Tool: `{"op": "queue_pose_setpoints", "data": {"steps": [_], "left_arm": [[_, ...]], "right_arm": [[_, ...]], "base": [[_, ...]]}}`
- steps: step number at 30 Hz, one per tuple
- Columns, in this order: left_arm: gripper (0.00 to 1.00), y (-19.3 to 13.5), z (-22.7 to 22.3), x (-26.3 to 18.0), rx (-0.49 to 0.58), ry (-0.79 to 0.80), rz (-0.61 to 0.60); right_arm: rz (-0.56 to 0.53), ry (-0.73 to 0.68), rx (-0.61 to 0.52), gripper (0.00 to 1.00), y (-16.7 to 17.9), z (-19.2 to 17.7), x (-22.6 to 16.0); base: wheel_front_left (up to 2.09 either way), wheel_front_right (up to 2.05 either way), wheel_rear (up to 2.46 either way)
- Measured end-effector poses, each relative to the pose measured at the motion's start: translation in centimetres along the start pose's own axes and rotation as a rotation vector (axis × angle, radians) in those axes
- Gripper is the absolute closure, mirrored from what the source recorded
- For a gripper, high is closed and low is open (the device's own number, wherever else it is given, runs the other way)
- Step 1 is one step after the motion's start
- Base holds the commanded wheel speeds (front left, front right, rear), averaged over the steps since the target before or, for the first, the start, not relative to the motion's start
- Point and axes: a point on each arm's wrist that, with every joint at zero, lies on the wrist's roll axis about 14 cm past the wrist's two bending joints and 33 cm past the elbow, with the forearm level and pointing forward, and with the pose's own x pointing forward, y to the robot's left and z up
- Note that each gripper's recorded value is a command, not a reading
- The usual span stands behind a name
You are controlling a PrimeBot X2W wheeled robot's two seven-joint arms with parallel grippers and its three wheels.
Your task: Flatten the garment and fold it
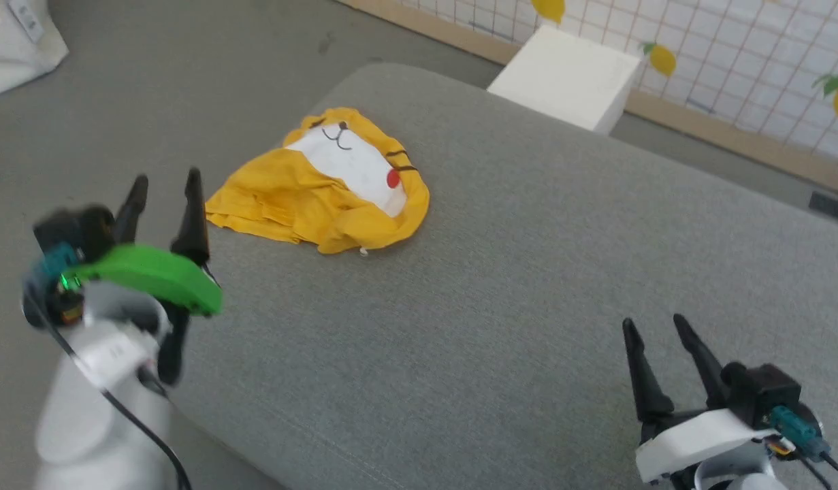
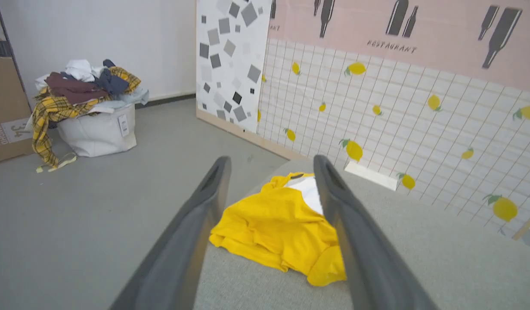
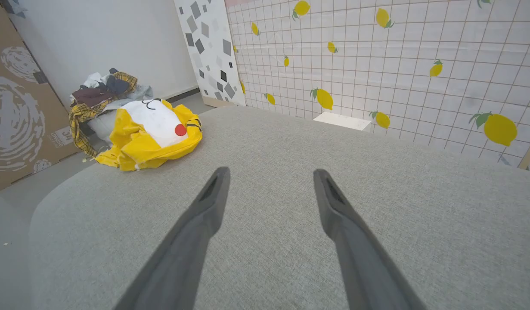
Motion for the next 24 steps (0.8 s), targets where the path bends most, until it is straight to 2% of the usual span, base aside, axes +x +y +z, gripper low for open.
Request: {"op": "queue_pose_setpoints", "data": {"steps": [1,5,7,10,12,17,21,24], "left_arm": [[0.0,0.2,-0.2,1.2,0.016,0.042,-0.009],[0.0,0.8,-1.2,5.8,-0.066,0.213,0.008],[0.0,0.5,-1.4,7.8,-0.073,0.272,0.003],[0.0,-0.6,-2.4,10.8,-0.093,0.37,-0.007],[0.0,-2.0,-4.8,12.1,-0.117,0.485,-0.021],[0.0,-4.6,-12.4,12.2,-0.169,0.773,-0.027],[0.0,-6.0,-18.4,10.9,-0.169,0.986,-0.002],[0.0,-7.3,-22.0,9.9,-0.168,1.073,-0.004]], "right_arm": [[-0.01,0.001,-0.008,0.0,-0.5,0.1,0.2],[-0.061,0.016,-0.037,0.0,-2.8,0.1,0.5],[-0.092,0.029,-0.048,0.0,-4.1,-0.1,0.5],[-0.148,0.052,-0.053,0.0,-6.4,-0.7,0.3],[-0.19,0.067,-0.052,0.0,-8.1,-1.1,0.0],[-0.282,0.113,-0.045,0.0,-11.6,-2.9,-1.1],[-0.335,0.149,-0.035,0.0,-13.7,-4.4,-1.8],[-0.36,0.179,-0.025,0.0,-14.7,-5.7,-2.3]], "base": [[0.0,0.0,0.0],[0.0,0.0,0.0],[0.0,0.0,0.0],[0.0,0.0,0.0],[0.0,0.0,0.0],[0.0,0.0,0.0],[0.0,0.0,0.0],[0.0,0.0,0.0]]}}
